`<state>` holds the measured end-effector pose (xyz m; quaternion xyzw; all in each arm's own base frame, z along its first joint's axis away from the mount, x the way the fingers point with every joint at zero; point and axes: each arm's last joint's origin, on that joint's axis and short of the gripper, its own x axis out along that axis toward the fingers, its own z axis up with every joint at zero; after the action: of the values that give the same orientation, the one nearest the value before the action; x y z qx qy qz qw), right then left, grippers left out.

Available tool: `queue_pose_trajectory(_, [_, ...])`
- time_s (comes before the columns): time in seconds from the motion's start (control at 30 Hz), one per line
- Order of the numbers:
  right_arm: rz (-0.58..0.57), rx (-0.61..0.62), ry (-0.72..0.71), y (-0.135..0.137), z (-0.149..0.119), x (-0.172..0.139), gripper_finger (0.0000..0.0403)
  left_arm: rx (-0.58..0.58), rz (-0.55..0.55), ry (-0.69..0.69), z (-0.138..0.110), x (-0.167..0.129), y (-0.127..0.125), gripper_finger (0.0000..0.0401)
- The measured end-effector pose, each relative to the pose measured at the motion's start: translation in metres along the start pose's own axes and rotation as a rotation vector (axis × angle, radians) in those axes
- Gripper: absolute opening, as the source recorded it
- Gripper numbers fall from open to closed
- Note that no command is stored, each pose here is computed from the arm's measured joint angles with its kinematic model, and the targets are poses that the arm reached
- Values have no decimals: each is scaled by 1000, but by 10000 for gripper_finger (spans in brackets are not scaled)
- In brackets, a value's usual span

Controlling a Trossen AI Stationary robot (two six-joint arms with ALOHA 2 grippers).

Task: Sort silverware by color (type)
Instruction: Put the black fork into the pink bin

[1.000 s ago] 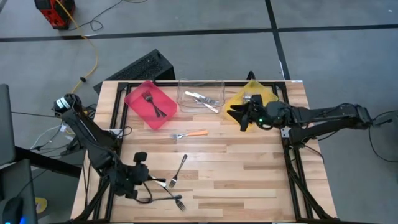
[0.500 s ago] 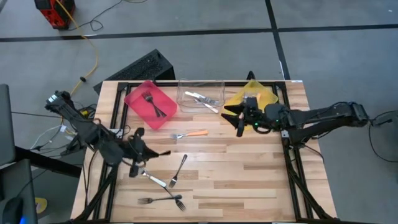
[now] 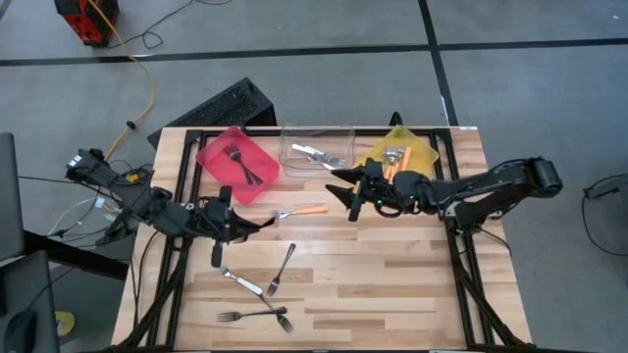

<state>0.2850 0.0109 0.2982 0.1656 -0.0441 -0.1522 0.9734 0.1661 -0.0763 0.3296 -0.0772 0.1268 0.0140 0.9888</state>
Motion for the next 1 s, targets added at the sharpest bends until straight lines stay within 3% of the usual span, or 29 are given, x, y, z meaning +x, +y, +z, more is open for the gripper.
queue_pose_trajectory(0.37, [30,-164,-16,30,12,39,273,-9,-96,-43,12,8,15,0])
queue_pose_trajectory(0.73, [55,-180,17,47,5,82,273,31,-134,-58,17,18,27,0])
queue_pose_trajectory(1.0, [160,-244,26,62,4,81,273,57,-240,-93,23,17,32,0])
